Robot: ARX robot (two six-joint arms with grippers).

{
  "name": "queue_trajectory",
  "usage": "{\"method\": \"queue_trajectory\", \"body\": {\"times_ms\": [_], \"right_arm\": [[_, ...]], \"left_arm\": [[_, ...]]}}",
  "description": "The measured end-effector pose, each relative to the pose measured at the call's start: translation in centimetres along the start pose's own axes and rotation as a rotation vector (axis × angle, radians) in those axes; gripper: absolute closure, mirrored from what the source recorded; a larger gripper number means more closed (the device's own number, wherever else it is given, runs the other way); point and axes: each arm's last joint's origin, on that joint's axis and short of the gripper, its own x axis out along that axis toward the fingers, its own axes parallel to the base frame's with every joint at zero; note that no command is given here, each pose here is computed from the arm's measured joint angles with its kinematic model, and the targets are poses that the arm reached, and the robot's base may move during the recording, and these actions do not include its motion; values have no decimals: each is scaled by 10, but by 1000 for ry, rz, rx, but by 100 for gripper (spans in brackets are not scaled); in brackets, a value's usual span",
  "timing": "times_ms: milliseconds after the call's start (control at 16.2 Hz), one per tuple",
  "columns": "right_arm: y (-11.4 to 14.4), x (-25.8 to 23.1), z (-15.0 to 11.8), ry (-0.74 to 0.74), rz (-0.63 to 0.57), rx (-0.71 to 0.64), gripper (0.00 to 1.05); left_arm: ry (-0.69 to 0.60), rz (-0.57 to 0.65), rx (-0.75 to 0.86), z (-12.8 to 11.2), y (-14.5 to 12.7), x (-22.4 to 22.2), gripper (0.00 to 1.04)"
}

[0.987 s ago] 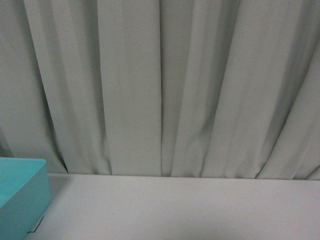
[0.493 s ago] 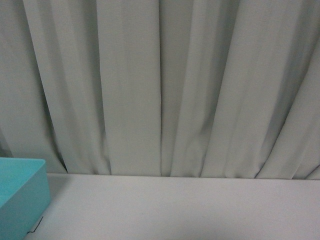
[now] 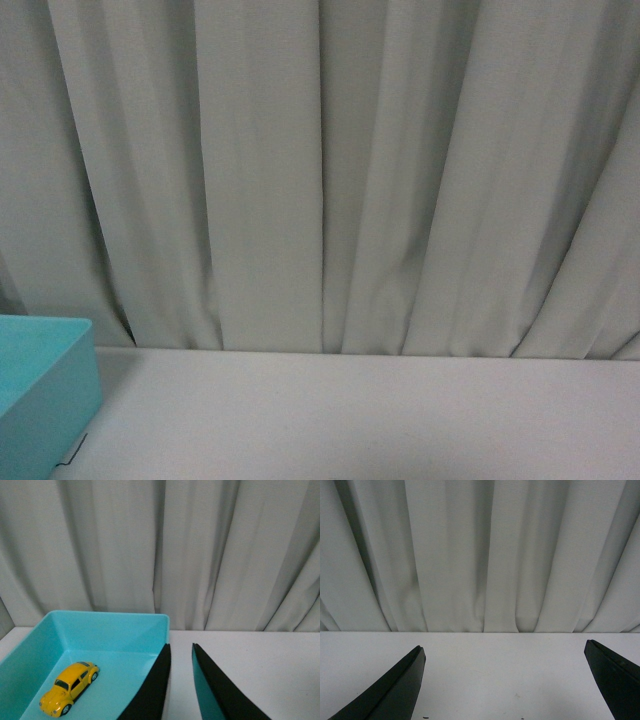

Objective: Wind up and store yellow beetle toy

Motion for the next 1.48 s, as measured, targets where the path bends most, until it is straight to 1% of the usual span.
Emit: {"method": "queue_trajectory", "body": {"times_ms": [123, 185, 308, 370, 493, 555, 617, 1480], "right_arm": [[0, 0, 0, 0, 0, 0, 7], [0, 0, 0, 0, 0, 0, 7], [0, 0, 0, 0, 0, 0, 7], [0, 0, 0, 0, 0, 0, 7], [0, 0, 0, 0, 0, 0, 7], [0, 0, 0, 0, 0, 0, 7], [0, 0, 0, 0, 0, 0, 7], [0, 0, 0, -3, 0, 0, 7]], "left_arm": [[0, 0, 0, 0, 0, 0, 66], [0, 0, 0, 0, 0, 0, 55], [0, 0, 0, 0, 0, 0, 28], [0, 0, 0, 0, 0, 0, 17], [0, 0, 0, 0, 0, 0, 9], [0, 0, 0, 0, 0, 0, 5], [0, 0, 0, 0, 0, 0, 7], [-4, 0, 0, 0, 0, 0, 7]]}}
